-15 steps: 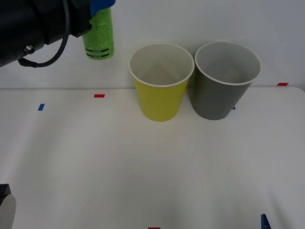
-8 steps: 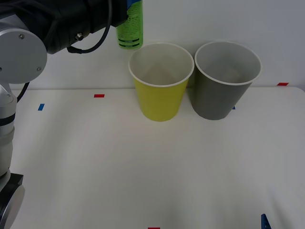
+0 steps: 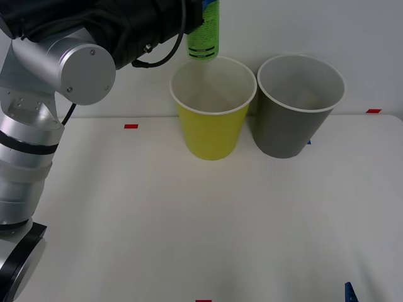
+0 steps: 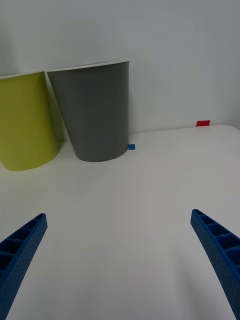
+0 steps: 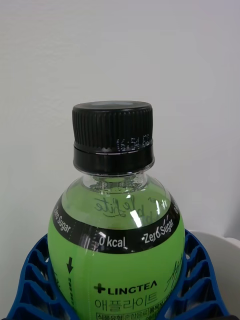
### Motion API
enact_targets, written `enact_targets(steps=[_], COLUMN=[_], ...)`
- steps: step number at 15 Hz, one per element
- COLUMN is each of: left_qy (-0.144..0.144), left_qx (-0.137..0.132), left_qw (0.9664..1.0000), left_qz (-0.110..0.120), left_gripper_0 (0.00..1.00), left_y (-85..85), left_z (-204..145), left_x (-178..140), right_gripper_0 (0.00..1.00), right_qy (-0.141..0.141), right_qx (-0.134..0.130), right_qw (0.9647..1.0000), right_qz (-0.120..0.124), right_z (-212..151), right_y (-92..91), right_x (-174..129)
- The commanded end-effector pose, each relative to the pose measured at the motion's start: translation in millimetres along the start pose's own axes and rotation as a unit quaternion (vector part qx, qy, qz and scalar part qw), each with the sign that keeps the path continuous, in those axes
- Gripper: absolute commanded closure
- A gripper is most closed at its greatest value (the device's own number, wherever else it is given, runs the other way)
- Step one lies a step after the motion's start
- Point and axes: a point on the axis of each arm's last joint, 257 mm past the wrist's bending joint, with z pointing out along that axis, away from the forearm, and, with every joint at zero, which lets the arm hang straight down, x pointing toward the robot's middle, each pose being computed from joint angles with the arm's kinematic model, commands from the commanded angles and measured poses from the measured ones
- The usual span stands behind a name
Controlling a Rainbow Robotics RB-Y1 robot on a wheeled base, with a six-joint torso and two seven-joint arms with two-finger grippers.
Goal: Put cans in the gray bin and PET bottles in the light green bin.
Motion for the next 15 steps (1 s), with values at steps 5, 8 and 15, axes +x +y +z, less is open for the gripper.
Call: enact_targets(steps=[5, 8, 15], left_qy=[-0.021, -0.017, -0.019], left_qx=[0.010, 0.010, 0.007], left_qw=[0.9997, 0.9997, 0.9998], left_qz=[-0.007, -0.012, -0.006], left_gripper_0=[1.00, 1.00, 0.59], left_y=[-11.3, -12.3, -9.9], left_z=[22, 25, 27], left_x=[17, 22, 28], right_gripper_0=[0.00, 0.00, 0.00], right_qy=[0.000, 0.000, 0.000], right_qx=[0.000, 0.000, 0.000], right_qw=[1.0000, 1.0000, 1.0000], right_qz=[0.000, 0.000, 0.000], right_z=[0, 0, 0], right_y=[0.0, 0.0, 0.0], right_x=[0, 0, 0])
